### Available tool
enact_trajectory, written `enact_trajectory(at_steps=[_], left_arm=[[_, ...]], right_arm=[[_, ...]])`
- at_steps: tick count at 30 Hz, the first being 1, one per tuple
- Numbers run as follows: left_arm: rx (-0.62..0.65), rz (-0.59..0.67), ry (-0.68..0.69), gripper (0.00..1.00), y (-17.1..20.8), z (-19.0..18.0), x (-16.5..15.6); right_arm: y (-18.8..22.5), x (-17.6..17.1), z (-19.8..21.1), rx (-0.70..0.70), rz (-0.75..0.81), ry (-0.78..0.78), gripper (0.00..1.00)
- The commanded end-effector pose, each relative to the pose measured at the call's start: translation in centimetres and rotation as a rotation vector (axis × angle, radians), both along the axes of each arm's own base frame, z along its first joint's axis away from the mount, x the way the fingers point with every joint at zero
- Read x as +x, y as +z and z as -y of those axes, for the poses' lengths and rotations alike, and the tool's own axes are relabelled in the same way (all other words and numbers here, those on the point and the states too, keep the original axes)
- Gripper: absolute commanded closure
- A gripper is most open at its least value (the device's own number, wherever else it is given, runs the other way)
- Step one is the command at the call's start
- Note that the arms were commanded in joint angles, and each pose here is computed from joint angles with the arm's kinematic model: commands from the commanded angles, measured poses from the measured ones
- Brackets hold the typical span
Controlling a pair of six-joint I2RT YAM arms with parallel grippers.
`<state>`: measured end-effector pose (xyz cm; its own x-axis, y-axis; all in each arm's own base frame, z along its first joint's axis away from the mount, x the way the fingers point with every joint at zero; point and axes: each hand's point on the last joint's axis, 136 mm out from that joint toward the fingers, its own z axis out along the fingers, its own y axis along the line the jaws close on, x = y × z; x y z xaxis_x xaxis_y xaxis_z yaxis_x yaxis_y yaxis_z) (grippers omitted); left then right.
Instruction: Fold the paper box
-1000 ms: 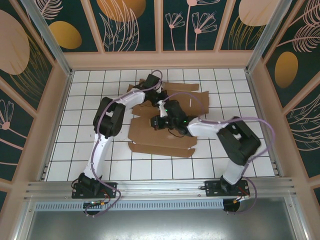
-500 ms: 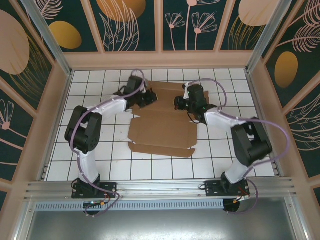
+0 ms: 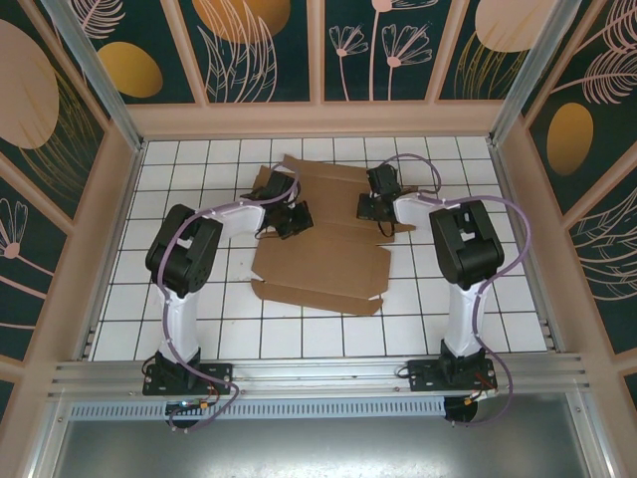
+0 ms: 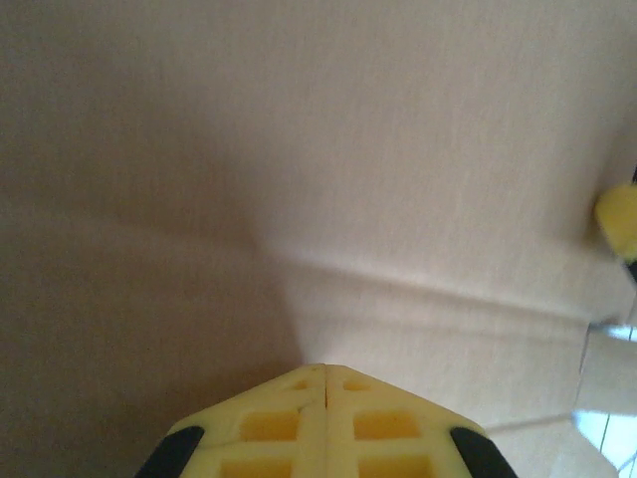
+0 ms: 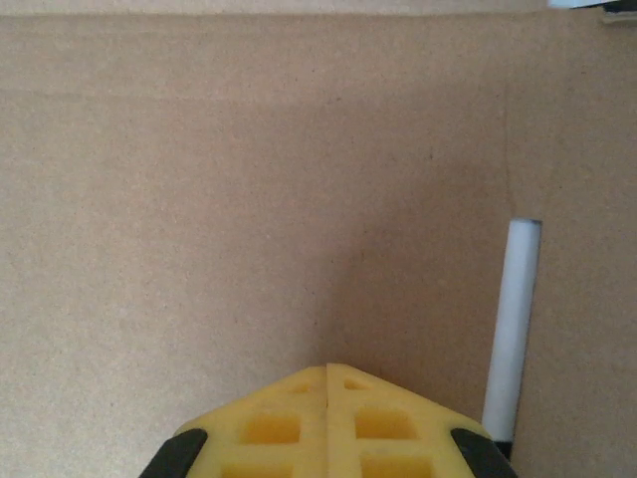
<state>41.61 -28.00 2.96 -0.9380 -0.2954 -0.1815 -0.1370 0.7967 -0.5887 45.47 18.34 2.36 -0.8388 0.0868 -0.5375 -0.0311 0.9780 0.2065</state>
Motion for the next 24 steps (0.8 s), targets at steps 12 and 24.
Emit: enact_trajectory(at_steps=[12, 24], left_arm=[[0.176, -0.049, -0.012, 1.0, -4.6, -3.9, 3.2], [0.114, 0.189, -0.11, 1.0, 4.4, -0.6, 6.6]], right_arm=[[-3.1, -13.4, -1.1, 0.07, -0.254, 0.048, 0.87], [7.7, -17.0, -9.2, 0.403, -0.054, 0.352, 0.34]])
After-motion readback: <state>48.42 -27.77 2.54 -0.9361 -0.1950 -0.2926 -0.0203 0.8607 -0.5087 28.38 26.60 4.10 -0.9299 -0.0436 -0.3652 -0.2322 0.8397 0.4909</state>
